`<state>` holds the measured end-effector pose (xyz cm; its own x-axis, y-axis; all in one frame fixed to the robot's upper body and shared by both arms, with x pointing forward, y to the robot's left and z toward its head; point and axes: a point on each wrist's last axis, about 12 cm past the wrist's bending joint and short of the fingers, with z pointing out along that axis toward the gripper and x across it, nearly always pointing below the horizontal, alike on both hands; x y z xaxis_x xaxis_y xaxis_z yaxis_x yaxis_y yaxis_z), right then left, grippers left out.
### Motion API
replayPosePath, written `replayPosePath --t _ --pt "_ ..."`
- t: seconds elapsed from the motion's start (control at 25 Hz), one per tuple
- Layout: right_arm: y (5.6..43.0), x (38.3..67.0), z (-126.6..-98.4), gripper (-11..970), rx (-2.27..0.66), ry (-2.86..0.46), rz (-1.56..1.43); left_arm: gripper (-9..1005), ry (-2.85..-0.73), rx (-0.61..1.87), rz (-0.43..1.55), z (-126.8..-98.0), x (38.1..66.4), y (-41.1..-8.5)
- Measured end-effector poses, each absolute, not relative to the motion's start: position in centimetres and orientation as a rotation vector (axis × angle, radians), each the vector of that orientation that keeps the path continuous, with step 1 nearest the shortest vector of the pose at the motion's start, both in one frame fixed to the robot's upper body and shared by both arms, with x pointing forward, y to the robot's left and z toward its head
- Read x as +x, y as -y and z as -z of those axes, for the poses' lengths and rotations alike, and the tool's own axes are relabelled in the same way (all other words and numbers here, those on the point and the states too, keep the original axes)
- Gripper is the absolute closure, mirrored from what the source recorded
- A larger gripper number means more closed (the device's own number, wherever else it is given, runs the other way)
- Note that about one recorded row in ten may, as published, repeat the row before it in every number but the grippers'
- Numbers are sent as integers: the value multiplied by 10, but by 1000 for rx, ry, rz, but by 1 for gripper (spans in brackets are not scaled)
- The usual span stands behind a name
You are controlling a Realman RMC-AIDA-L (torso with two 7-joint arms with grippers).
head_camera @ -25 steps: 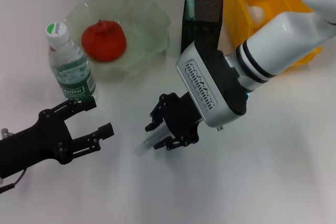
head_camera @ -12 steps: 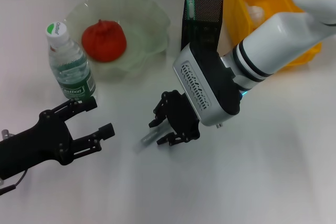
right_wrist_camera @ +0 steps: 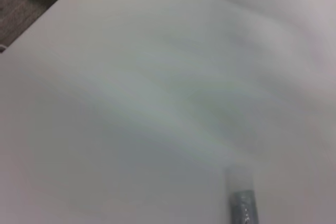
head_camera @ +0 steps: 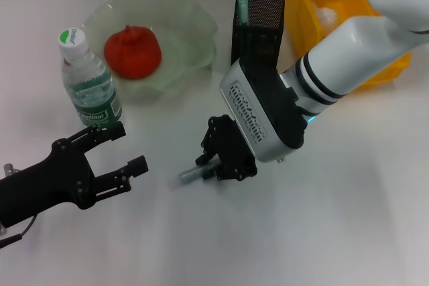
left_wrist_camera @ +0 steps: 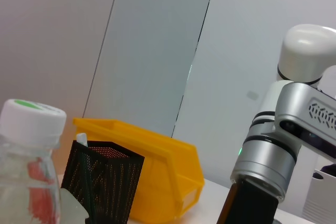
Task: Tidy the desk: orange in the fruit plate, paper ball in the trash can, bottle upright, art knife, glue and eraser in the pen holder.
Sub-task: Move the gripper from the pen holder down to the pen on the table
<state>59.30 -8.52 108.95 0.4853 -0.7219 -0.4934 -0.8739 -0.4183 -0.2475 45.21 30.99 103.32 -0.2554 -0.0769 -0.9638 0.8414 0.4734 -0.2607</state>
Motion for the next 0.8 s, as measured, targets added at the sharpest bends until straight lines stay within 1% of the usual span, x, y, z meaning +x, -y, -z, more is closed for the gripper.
replayPosePath --t 0.08,0.52,0.8 --pt "85 593 -1089 761 -2266 -1320 -430 152 -1588 681 1013 -1033 452 -310" --pt "84 593 -1090 804 -2278 -1321 -426 152 -1584 677 1012 -1034 453 -310" --pt "85 590 -1093 809 -2294 -1306 -467 152 -1585 668 1005 -1034 451 -313"
